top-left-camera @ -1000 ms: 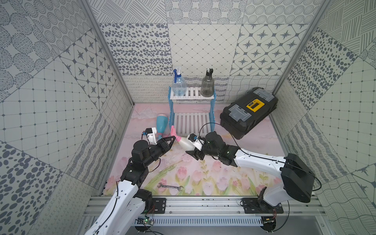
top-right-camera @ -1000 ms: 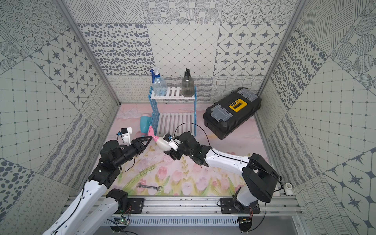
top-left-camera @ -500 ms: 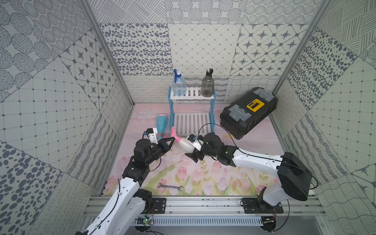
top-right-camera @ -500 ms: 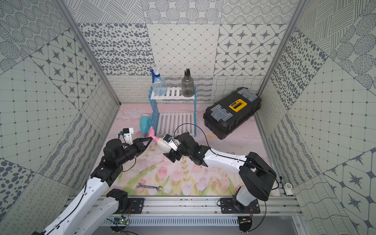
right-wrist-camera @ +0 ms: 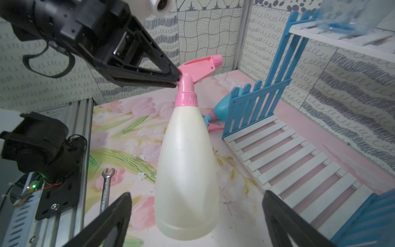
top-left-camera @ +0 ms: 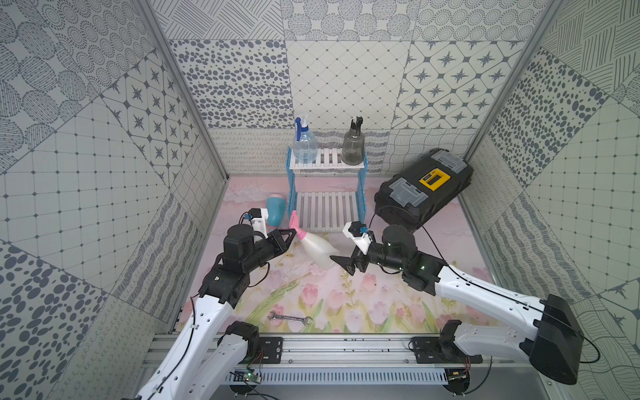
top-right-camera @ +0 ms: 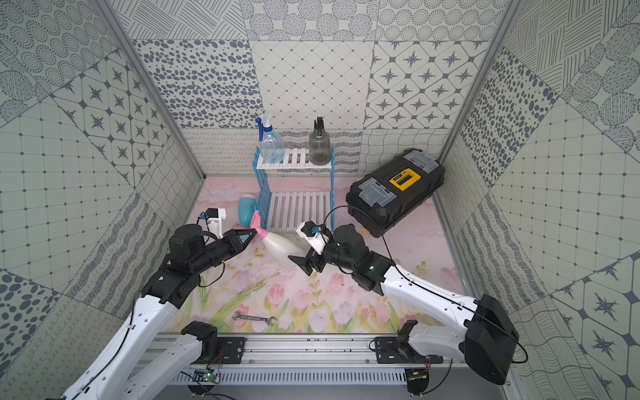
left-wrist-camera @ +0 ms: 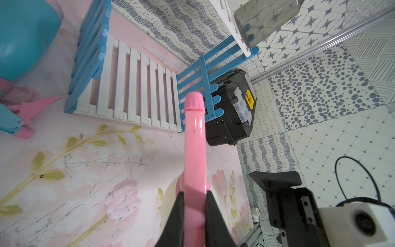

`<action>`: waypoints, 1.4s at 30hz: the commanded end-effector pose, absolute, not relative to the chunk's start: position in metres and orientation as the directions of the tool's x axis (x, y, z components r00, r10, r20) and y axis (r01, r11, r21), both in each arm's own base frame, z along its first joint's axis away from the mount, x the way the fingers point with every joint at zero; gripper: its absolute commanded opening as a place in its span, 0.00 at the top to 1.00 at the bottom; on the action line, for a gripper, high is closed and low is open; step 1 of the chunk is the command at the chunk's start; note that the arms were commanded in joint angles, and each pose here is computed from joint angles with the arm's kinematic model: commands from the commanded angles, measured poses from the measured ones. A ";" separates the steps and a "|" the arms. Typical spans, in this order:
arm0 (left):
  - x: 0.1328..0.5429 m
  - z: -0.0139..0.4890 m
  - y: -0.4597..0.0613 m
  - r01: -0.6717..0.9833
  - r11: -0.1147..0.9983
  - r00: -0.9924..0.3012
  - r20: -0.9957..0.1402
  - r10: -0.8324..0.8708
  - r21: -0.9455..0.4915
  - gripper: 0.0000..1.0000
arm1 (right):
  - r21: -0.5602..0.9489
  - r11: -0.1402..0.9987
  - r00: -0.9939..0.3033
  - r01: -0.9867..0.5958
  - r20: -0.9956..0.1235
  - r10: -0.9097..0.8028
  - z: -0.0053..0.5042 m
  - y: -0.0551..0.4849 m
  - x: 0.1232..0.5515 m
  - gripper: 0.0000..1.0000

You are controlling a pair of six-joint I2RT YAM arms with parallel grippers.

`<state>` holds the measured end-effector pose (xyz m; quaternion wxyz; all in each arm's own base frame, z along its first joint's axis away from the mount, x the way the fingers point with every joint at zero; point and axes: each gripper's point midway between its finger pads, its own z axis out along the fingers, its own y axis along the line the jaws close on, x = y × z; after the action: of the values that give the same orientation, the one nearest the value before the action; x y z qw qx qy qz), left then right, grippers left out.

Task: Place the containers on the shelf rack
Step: 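Pick up a container from the center of the board.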

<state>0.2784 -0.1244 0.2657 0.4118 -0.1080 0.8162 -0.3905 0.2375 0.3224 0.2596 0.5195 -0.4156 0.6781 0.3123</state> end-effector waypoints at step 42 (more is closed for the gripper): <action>0.194 0.271 -0.274 0.909 0.234 -0.414 -0.807 0.422 -0.344 1.00 | 0.348 0.025 -0.319 -0.937 -0.825 -0.466 0.273 0.307 0.184 0.55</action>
<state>0.2001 -0.2658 0.2619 0.2848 0.4227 0.7582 -0.4066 0.1949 0.3053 0.2731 0.2795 -0.5105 0.6766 0.4510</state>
